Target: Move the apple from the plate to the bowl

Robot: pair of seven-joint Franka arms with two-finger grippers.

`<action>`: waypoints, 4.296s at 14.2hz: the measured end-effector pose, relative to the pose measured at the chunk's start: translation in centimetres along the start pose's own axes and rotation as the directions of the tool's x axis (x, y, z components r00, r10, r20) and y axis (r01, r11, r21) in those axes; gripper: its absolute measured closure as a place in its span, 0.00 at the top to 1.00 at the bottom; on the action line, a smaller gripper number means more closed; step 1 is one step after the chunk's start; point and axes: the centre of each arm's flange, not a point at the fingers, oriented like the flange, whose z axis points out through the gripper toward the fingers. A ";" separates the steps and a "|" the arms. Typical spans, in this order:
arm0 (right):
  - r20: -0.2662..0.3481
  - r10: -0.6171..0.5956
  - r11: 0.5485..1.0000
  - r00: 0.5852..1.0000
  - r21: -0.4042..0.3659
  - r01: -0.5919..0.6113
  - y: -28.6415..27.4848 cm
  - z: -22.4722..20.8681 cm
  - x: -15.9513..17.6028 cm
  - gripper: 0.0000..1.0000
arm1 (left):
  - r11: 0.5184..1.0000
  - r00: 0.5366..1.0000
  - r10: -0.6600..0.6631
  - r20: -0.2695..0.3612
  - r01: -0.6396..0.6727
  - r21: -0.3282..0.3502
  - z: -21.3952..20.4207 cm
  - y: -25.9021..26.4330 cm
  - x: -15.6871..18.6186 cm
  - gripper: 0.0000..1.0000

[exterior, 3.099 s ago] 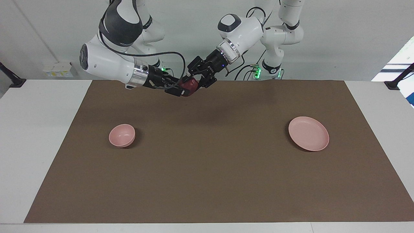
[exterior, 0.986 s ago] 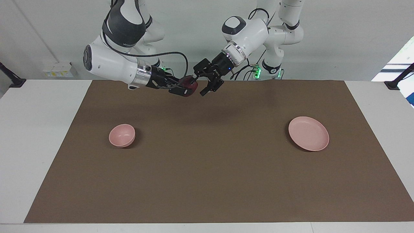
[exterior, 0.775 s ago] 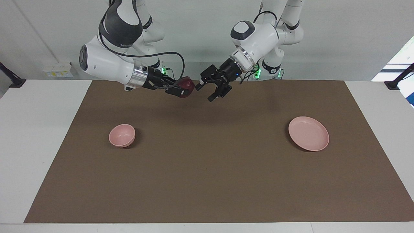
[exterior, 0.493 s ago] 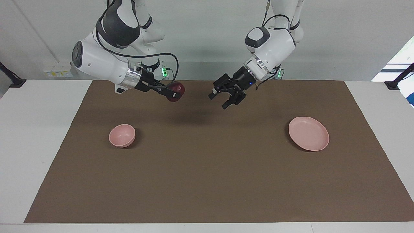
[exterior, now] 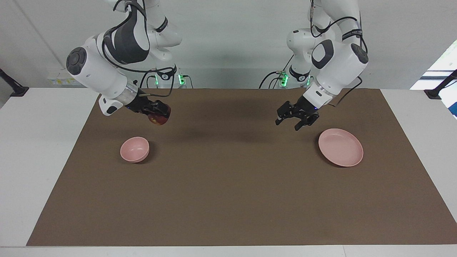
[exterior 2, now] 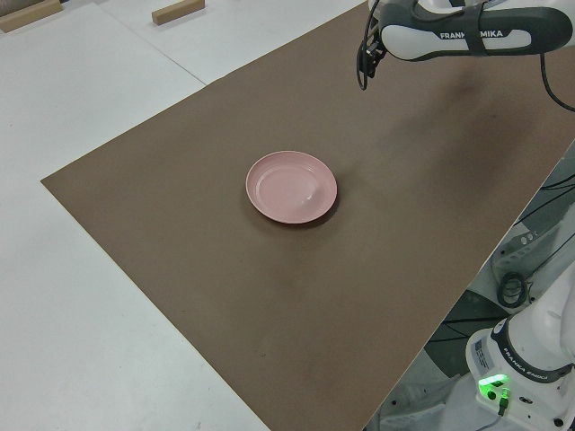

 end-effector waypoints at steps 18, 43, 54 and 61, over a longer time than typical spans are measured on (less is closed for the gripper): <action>-0.066 -0.359 0.910 0.931 -0.243 0.334 6.9 7.3 7.2 0.83 | 0.952 0.989 0.055 0.136 -0.093 0.291 -24.2 -5.9 0.2 1.00; -0.052 -0.387 0.898 0.921 -0.248 0.364 8.6 10.3 7.0 0.83 | 0.955 0.987 0.013 0.163 -0.061 0.291 -26.6 -6.9 -2.2 1.00; -0.047 -0.370 0.905 0.928 -0.244 0.349 8.7 10.8 7.1 0.82 | 0.955 0.987 0.013 0.163 -0.061 0.291 -26.6 -6.9 -2.2 1.00; -0.040 -0.365 0.906 0.930 -0.242 0.346 9.0 11.3 7.2 0.82 | 0.955 0.987 0.013 0.163 -0.061 0.291 -26.6 -6.9 -2.2 1.00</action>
